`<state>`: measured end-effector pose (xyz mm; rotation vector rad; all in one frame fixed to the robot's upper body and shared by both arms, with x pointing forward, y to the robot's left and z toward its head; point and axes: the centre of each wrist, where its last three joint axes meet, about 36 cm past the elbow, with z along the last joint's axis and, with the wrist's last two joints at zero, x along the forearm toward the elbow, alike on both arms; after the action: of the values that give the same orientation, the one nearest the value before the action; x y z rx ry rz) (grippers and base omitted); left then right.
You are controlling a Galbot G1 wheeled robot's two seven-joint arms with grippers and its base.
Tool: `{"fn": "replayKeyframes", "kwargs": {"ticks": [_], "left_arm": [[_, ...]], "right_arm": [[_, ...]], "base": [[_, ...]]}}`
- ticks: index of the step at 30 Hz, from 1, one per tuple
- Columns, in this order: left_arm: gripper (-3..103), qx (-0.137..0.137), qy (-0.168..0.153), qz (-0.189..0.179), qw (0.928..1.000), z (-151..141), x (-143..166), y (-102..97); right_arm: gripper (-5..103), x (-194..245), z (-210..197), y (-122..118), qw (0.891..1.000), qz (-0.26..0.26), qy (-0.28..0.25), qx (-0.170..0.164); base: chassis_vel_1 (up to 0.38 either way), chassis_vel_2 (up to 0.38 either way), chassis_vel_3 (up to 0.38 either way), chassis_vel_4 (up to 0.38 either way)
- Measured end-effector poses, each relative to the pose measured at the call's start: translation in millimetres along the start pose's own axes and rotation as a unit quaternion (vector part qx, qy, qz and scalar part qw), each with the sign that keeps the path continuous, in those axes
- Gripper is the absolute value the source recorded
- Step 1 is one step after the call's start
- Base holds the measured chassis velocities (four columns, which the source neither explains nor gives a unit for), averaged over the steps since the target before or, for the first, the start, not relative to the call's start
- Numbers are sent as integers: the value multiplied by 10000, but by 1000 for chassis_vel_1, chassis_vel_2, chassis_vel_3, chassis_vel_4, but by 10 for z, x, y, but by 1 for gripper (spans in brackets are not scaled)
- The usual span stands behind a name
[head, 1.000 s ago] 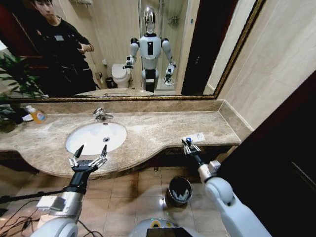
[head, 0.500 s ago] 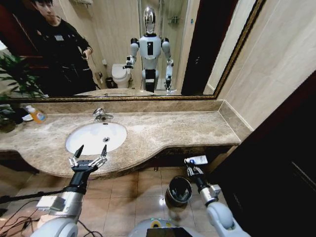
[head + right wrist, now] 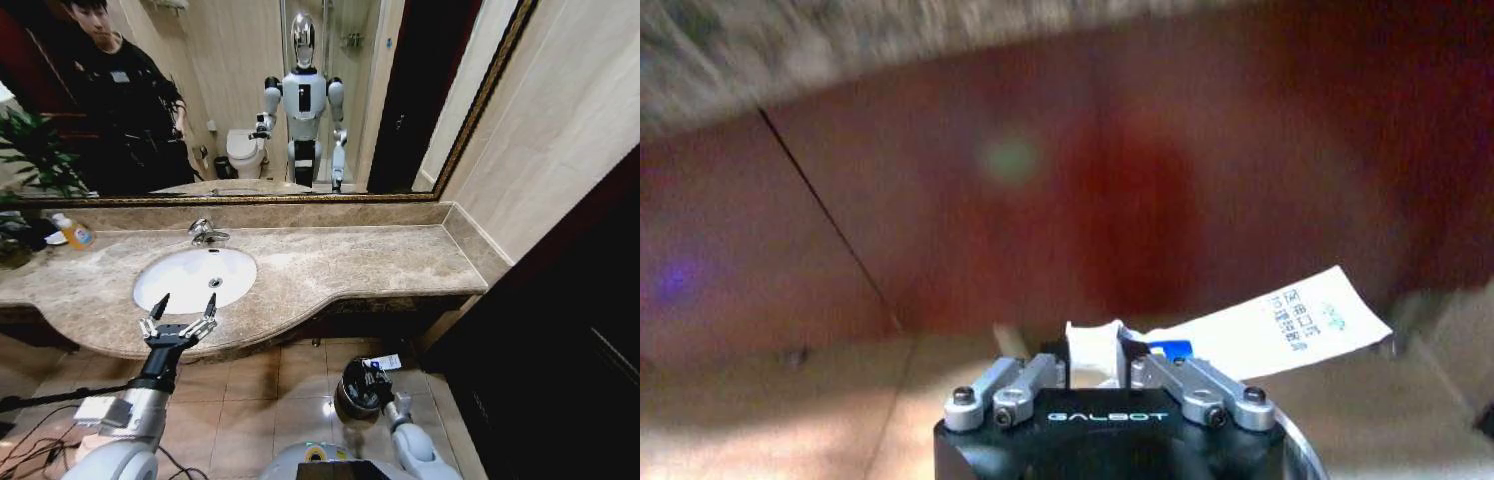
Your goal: Pick up the trash from the sink and place it in the trash bin.
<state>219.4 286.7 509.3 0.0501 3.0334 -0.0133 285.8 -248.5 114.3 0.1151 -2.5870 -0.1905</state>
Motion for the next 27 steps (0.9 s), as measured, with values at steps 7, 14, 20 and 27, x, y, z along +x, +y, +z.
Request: {"fn": "replayKeyframes", "kwargs": {"ticks": [7, 14, 20, 27], "left_arm": [[100, 0, 0, 0, 10000, 0, 0, 0], [100, 0, 0, 0, 10000, 0, 0, 0], [100, 0, 0, 0, 10000, 0, 0, 0], [100, 0, 0, 0, 10000, 0, 0, 0]], "right_arm": [[20, -199, 129, 89, 9996, 6, 234, -156], [29, -278, 115, 191, 9994, 84, 271, -174], [50, -247, 160, 183, 9995, 204, 240, -100], [78, -191, 213, 145, 9994, 291, 195, -75]], "base": [[0, 0, 0, 0], [0, 0, 0, 0], [0, 0, 0, 0], [0, 0, 0, 0]]}}
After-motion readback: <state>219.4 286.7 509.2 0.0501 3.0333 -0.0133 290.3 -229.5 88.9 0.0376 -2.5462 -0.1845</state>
